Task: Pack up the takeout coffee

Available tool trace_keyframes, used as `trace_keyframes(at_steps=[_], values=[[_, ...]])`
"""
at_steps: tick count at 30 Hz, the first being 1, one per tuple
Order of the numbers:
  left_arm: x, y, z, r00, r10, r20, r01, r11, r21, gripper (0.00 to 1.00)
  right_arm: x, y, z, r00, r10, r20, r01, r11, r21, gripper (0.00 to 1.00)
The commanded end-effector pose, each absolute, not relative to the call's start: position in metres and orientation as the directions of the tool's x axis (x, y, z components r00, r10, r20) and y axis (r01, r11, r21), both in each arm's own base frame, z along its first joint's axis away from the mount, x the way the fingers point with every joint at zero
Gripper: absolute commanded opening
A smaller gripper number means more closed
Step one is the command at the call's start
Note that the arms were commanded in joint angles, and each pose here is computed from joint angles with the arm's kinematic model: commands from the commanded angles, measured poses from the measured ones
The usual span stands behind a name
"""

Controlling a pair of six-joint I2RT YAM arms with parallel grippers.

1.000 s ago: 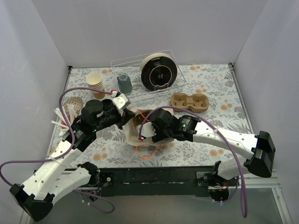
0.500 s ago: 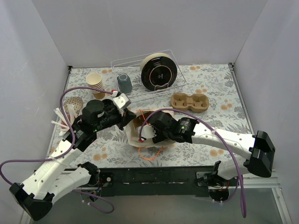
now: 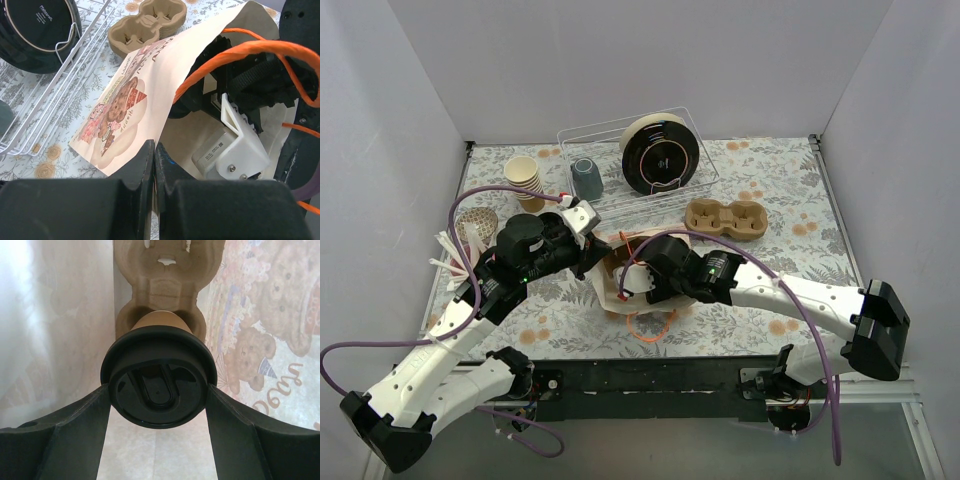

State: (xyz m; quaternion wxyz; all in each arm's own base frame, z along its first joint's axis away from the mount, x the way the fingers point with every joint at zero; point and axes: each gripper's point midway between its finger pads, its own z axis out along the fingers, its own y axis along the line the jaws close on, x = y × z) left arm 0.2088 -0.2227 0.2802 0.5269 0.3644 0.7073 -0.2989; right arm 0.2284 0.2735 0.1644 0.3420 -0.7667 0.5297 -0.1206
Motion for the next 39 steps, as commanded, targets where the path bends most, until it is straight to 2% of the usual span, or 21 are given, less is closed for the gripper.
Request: trace_keyframes(at_steps=[1, 12, 23, 27, 39], values=[[0.201, -0.227, 0.297, -0.161, 0.173, -0.972, 0.852, 0.521, -0.048, 0.0, 0.233, 0.276, 0.163, 0.414, -0.888, -0.199, -0.728, -0.191, -0.659, 0.33], [0.197, -0.233, 0.293, -0.177, 0.176, -0.968, 0.868, 0.492, -0.07, 0.0, 0.253, 0.281, 0.173, 0.409, -0.89, -0.202, -0.673, -0.145, -0.725, 0.33], [0.194, -0.238, 0.295, -0.214, 0.156, -0.964, 0.873, 0.473, -0.118, 0.0, 0.265, 0.287, 0.173, 0.424, -0.889, -0.173, -0.629, -0.152, -0.762, 0.33], [0.195, -0.24, 0.294, -0.228, 0.161, -0.96, 0.873, 0.47, -0.128, 0.0, 0.265, 0.285, 0.178, 0.454, -0.872, -0.185, -0.621, -0.16, -0.767, 0.33], [0.193, -0.25, 0.299, -0.299, 0.121, -0.947, 0.868, 0.447, -0.217, 0.0, 0.242, 0.278, 0.175, 0.554, -0.771, -0.314, -0.684, -0.207, -0.699, 0.32]])
